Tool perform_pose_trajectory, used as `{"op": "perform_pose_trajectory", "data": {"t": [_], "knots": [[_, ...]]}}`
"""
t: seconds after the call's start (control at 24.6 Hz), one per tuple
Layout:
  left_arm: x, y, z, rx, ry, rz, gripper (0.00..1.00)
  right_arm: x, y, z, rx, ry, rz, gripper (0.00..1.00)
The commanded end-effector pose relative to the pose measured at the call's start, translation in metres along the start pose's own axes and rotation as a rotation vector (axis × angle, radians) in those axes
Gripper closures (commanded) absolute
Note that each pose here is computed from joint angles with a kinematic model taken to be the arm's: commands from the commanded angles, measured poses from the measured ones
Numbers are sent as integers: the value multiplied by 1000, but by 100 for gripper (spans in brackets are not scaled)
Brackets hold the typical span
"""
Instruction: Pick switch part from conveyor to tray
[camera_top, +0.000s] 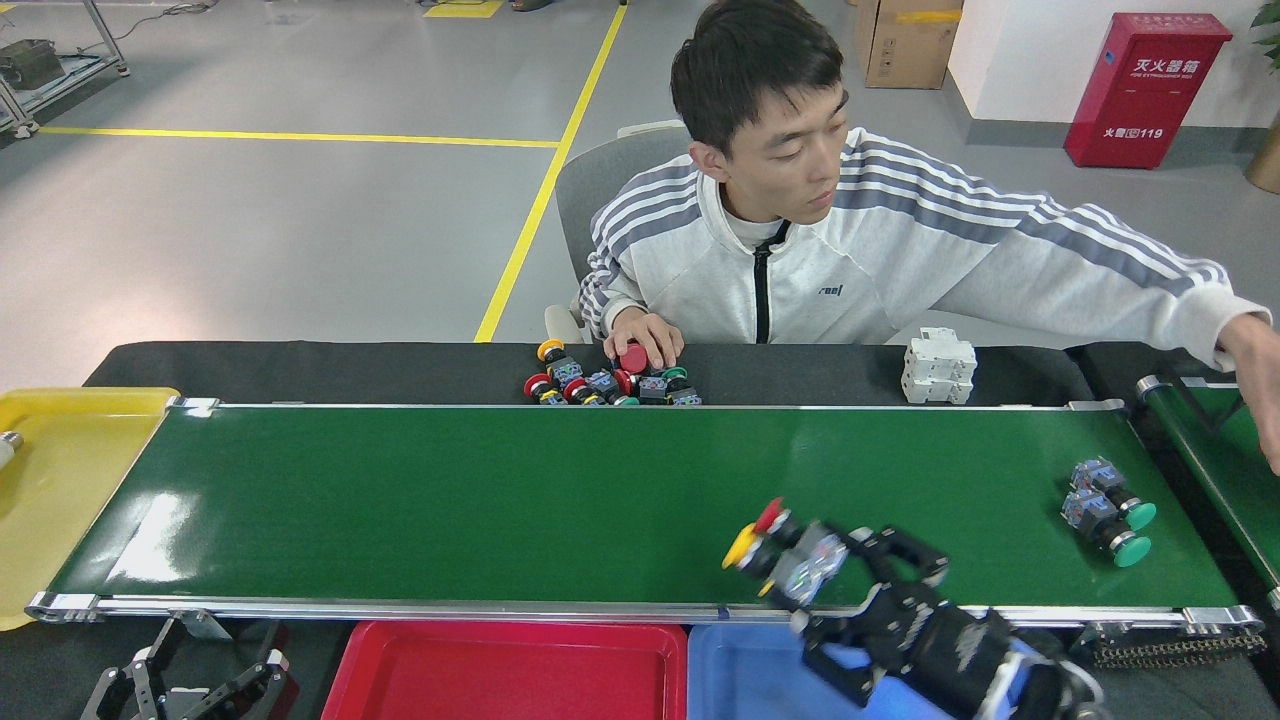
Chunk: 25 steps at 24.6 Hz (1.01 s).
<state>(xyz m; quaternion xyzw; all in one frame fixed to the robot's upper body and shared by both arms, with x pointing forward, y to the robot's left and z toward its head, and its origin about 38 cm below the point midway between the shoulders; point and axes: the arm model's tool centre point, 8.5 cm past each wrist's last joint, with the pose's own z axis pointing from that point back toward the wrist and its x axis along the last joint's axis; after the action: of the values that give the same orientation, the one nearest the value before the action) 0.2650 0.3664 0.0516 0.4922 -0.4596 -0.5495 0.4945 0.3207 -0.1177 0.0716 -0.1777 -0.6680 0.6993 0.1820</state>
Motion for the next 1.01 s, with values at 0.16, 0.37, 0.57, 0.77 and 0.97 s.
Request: {"op": "perform_pose_trajectory", "data": {"t": [0.16, 0.37, 0.57, 0.77, 0.97], "knots": [[-3, 9, -5, 25, -1, -16, 0, 43, -1, -52, -20, -116, 13, 0], [-3, 8, -3, 22, 0, -16, 0, 35, -6, -46, -41, -84, 7, 0], [-3, 8, -2, 20, 0, -16, 0, -30, -7, 47, -108, 444, -53, 13], [-3, 10, -3, 25, -1, -18, 0, -33, 33, 134, -128, 1034, -91, 10], [-3, 10, -3, 27, -1, -18, 0, -31, 46, 165, -66, 1149, -96, 3]]}}
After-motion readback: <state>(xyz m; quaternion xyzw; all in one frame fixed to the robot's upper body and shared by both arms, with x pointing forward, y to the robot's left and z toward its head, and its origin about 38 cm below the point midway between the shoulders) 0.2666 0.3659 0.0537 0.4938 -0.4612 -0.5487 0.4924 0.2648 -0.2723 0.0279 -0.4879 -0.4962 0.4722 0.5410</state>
